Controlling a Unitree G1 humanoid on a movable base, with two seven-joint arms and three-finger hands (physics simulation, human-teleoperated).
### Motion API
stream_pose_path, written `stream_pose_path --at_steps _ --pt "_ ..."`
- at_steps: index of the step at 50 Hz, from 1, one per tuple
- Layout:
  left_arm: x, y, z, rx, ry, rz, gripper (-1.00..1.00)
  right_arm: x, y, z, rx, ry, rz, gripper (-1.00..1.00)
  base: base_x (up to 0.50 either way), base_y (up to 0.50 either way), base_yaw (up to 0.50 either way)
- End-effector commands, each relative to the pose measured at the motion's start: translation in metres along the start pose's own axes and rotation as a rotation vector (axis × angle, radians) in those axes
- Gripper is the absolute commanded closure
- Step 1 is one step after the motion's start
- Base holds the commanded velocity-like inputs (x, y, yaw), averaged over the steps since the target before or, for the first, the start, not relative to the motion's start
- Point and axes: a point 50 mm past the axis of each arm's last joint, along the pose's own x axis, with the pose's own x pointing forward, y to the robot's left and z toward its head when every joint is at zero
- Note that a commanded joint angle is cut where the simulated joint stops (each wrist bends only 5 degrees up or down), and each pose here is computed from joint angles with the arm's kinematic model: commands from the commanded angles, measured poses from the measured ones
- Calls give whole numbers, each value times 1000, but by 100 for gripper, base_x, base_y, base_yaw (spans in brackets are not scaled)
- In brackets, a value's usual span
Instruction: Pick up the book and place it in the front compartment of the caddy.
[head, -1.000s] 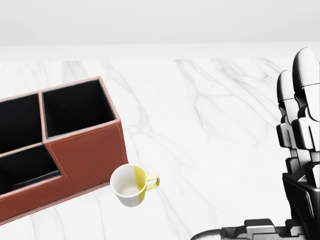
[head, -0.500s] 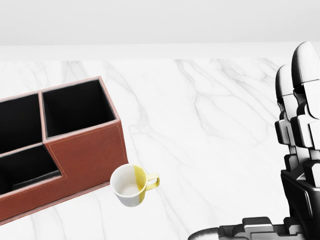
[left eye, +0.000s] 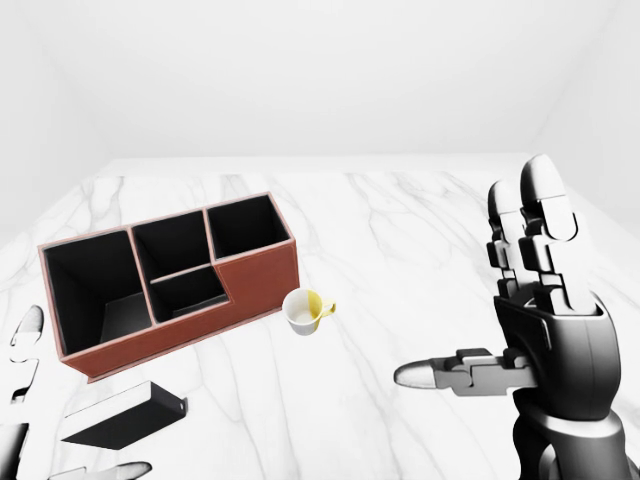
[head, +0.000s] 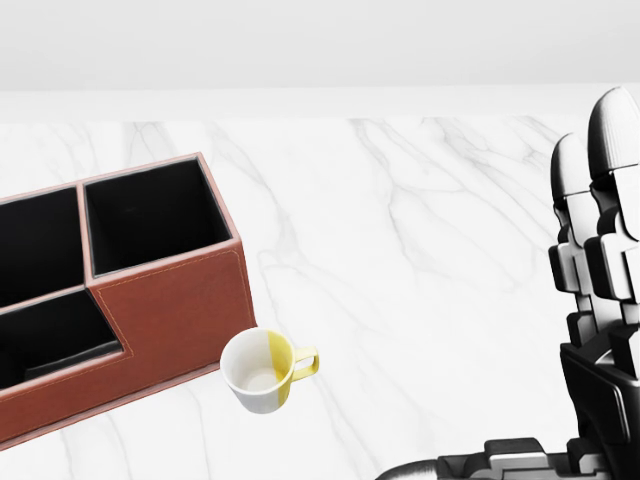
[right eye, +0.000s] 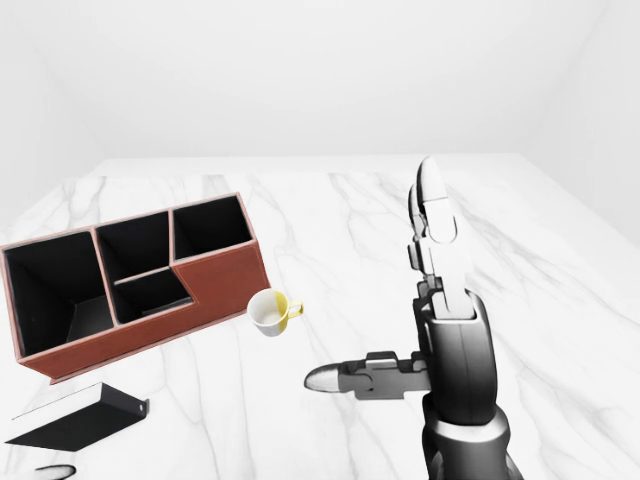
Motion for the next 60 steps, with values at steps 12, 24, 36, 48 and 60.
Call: stream_pose_path --at_steps 12,24,36,48,60 --pt "3 -25 -68 -170 232 -103 -100 1 -6 0 45 -17 -39 -100 0 0 0" --pt "1 -32 -85 -170 312 -134 -100 1 -6 0 43 -20 -40 -100 0 0 0" --pt "5 -34 -87 -151 319 -161 -100 3 -5 0 43 -28 -36 -100 0 0 0" --pt "5 -36 -97 -132 363 -200 -100 1 -5 -4 51 -1 -36 -100 0 0 0" --pt "13 -32 -104 -84 381 -213 -100 0 -5 -4 52 2 -39 -100 0 0 0"
